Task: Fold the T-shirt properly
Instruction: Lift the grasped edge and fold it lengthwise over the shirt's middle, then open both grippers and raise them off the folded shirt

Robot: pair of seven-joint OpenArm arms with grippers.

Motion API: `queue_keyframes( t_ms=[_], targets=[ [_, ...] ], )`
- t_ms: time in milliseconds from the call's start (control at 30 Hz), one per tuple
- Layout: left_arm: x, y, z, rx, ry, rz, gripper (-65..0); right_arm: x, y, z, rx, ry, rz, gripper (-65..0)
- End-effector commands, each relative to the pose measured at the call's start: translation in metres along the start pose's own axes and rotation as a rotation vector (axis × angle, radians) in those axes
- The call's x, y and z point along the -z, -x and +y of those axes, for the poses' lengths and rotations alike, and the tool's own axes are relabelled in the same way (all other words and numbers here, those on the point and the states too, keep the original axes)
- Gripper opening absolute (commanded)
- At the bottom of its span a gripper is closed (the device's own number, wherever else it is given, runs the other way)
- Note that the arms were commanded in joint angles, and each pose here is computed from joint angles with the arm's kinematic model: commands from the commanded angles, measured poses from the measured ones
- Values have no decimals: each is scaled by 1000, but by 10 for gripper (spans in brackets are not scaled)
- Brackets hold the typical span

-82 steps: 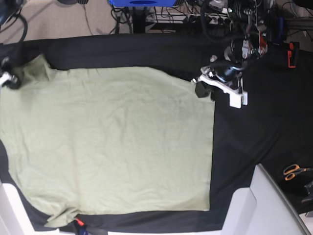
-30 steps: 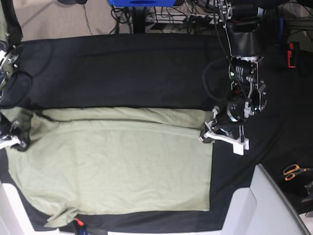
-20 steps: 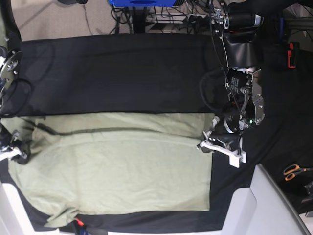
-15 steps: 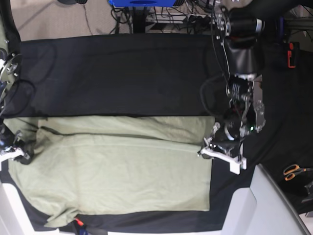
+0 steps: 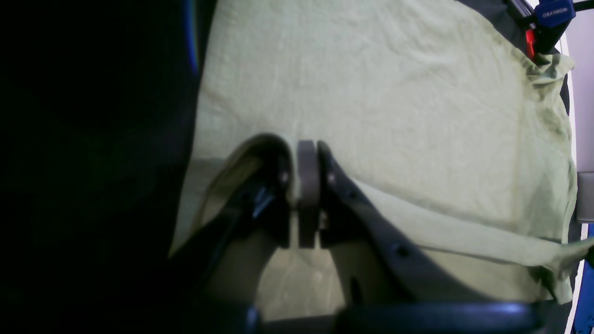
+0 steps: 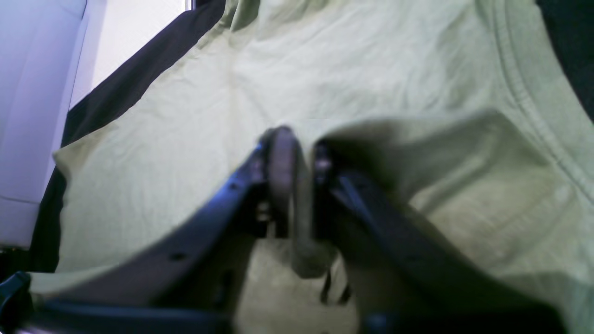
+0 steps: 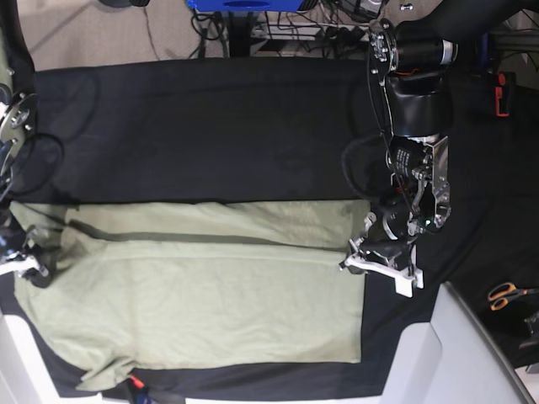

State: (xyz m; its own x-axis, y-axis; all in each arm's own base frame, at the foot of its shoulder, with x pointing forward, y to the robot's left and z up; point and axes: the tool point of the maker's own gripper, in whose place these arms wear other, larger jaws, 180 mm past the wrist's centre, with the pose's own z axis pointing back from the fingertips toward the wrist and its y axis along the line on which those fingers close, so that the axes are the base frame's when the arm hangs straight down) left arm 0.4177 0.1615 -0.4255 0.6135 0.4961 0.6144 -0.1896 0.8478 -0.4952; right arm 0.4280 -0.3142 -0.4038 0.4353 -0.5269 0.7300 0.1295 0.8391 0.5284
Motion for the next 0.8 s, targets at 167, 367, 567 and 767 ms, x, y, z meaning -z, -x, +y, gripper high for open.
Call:
queue_keyframes(
  t_ms=[167, 367, 567, 767],
  targets=[
    [-8, -46, -19, 24, 49, -119, -66, -15, -63, -5, -3, 4, -212, -155],
    [-41, -81, -28, 115, 71, -238, -5, -56, -87, -41, 47, 92, -272, -143],
    [-73, -51, 6, 181, 12, -220, -5, -111, -18, -99, 222, 230, -148, -143],
    [-97, 17, 51, 169, -52, -92, -5, -111, 49, -107, 411, 234, -80, -140]
  ],
)
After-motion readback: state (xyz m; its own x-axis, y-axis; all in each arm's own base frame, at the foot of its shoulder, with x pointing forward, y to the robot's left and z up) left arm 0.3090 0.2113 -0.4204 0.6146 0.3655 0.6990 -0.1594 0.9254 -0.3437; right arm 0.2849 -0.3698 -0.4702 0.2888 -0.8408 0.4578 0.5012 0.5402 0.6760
